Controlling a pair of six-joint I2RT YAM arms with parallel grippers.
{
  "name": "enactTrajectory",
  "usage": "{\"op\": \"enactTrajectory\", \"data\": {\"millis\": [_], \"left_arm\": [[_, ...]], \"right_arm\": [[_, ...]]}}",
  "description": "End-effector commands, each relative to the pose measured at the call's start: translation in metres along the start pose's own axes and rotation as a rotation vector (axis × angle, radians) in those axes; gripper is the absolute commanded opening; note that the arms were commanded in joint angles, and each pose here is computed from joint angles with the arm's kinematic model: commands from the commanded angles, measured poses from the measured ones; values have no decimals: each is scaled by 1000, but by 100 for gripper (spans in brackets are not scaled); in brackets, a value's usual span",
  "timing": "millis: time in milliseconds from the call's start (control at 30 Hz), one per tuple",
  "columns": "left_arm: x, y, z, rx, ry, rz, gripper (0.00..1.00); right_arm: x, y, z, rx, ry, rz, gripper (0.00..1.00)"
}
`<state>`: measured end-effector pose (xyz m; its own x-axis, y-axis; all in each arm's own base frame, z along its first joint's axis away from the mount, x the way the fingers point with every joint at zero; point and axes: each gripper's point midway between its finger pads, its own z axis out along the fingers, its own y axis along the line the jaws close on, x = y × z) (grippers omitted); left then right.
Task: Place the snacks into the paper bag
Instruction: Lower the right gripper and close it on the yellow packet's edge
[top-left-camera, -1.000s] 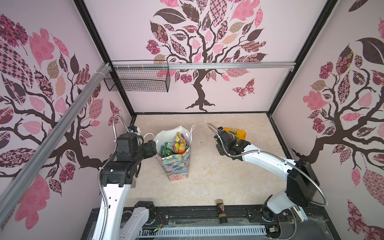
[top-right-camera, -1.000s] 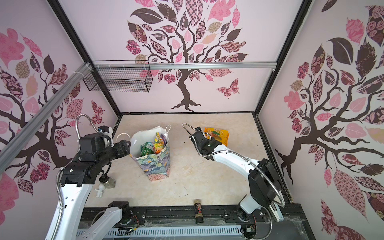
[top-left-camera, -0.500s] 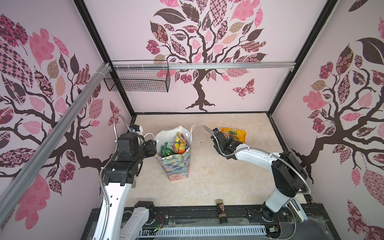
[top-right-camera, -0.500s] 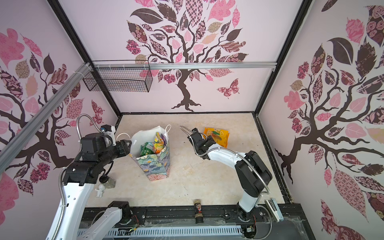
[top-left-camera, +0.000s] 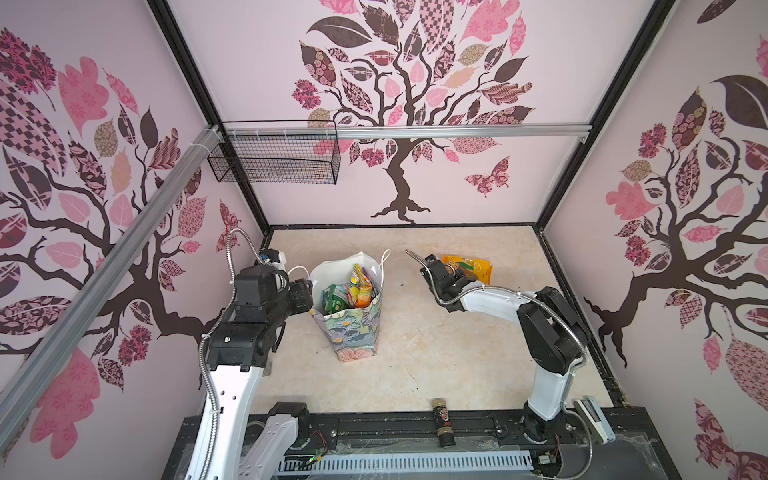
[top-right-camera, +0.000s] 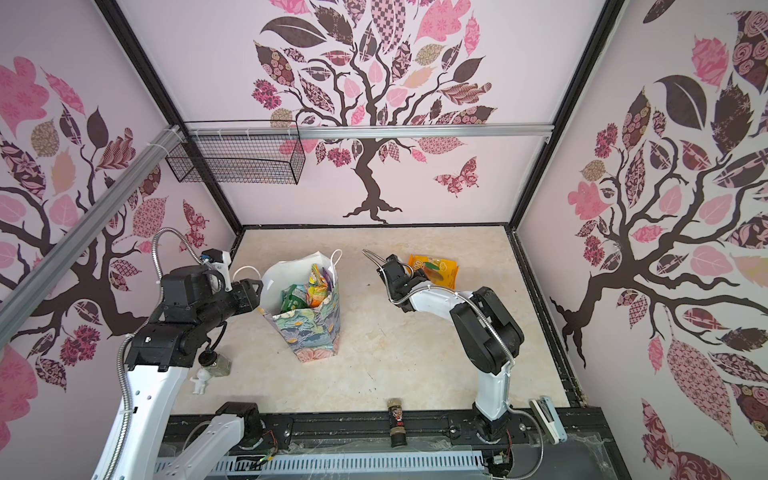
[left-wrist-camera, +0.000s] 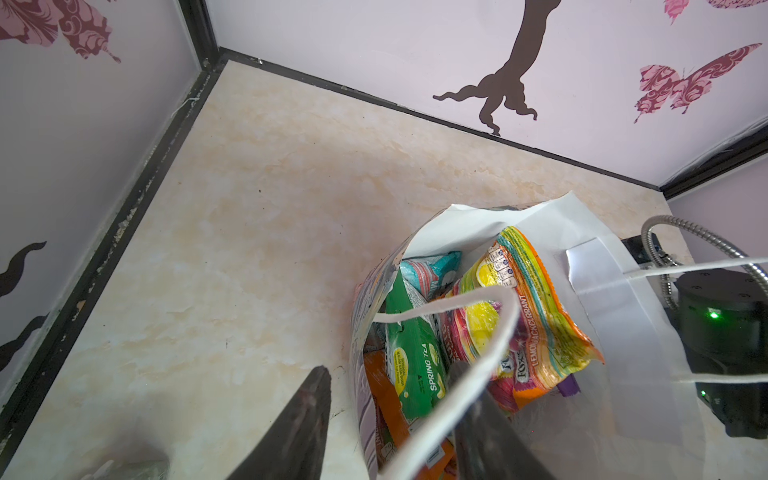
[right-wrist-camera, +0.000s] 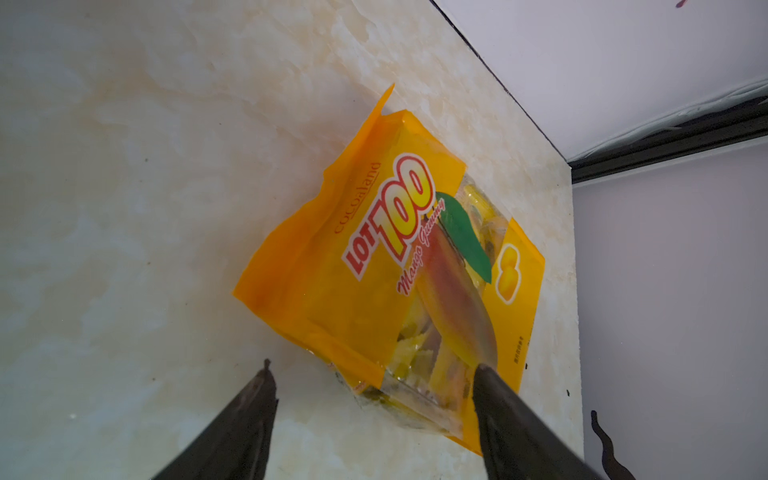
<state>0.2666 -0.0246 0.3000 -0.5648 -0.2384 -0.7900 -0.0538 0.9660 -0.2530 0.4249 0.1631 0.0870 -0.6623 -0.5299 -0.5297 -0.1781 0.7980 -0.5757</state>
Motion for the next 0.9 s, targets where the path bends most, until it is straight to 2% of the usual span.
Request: {"op": "enactTrajectory", "data": {"millis": [0, 367, 600, 867], "left_arm": [[4, 0, 5, 11, 4, 16, 50], [5, 2, 8, 3, 3, 20, 50], [6, 4, 14, -10, 17, 22, 50], [5, 3, 12, 0, 10, 20, 50]], "right_arm": [[-9, -3, 10, 21, -5, 12, 76], [-17, 3, 33, 39, 5, -30, 78], [-5, -3, 47, 37, 46, -14, 76], [5, 3, 55, 17, 79, -9, 57]]}}
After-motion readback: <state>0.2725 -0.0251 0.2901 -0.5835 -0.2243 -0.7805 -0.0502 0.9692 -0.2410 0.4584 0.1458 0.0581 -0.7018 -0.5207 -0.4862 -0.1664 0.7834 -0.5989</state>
